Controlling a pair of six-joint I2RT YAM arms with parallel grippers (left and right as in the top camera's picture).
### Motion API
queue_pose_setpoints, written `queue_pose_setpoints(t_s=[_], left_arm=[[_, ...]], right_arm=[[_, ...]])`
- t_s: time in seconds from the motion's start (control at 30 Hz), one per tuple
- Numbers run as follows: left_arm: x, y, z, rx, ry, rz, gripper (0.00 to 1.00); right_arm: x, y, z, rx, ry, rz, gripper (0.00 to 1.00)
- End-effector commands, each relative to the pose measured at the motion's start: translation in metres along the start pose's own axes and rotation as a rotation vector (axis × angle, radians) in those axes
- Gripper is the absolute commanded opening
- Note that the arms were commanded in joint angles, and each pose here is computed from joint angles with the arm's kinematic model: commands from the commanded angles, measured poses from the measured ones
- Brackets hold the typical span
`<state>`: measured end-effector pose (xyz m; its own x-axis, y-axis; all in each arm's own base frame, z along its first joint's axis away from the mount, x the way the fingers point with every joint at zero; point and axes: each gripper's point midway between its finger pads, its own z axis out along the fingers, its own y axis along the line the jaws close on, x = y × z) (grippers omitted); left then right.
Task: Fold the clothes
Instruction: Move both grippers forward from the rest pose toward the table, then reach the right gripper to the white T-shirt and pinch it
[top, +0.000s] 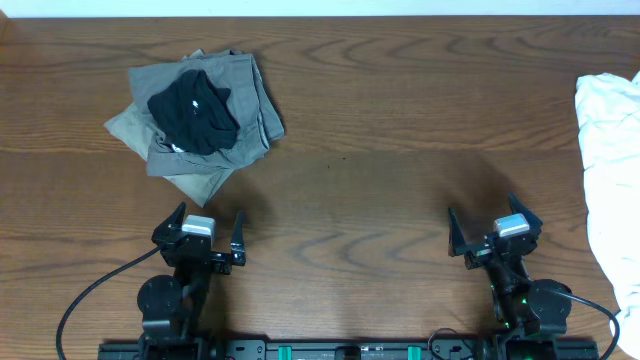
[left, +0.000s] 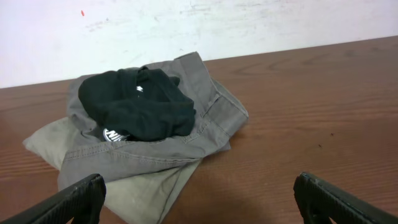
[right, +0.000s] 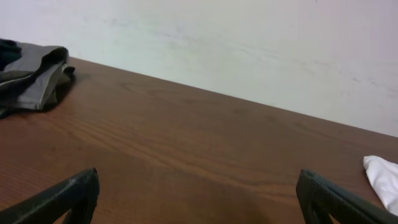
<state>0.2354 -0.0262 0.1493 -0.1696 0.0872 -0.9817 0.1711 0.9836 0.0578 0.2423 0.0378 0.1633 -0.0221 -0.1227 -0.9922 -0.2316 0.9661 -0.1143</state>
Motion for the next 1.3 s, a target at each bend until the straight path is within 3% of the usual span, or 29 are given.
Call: queue_pose_setpoints(t_s=[0.0,0.2,0.7,1.03,1.17,1.27], left_arm=[[0.012,0.0,0.003,-0.004,0.02,0.008,0.98],[0.013,0.0,0.003,-0.002,0.024,0.006,0.98],[-0.001,-0.036,-0.001,0.212,-0.034,-0.027,0.98],[-0.064,-0.029,-0.013,0.185,-0.152,-0.033,0.98],[-0.089,-0.025,-0.009,0.182,-0.108,-0.046,0.98],[-0.1,-0.022,0.004,0.189,0.004,-0.076,0.98]], right_arm=[[0.001,-0.001,0.0,0.005,0.0,0.014,0.99],[0.001,-0.001,0.0,0.005,0.0,0.014,0.99],[-0.015,0.01,-0.001,-0.062,-0.064,0.075,0.99],[-0.067,0.0,-0.011,-0.042,-0.159,0.292,0.99],[-0.096,-0.013,-0.011,0.014,-0.098,0.275,0.99],[-0.108,-0.017,0.002,0.016,-0.002,0.272,0.99]])
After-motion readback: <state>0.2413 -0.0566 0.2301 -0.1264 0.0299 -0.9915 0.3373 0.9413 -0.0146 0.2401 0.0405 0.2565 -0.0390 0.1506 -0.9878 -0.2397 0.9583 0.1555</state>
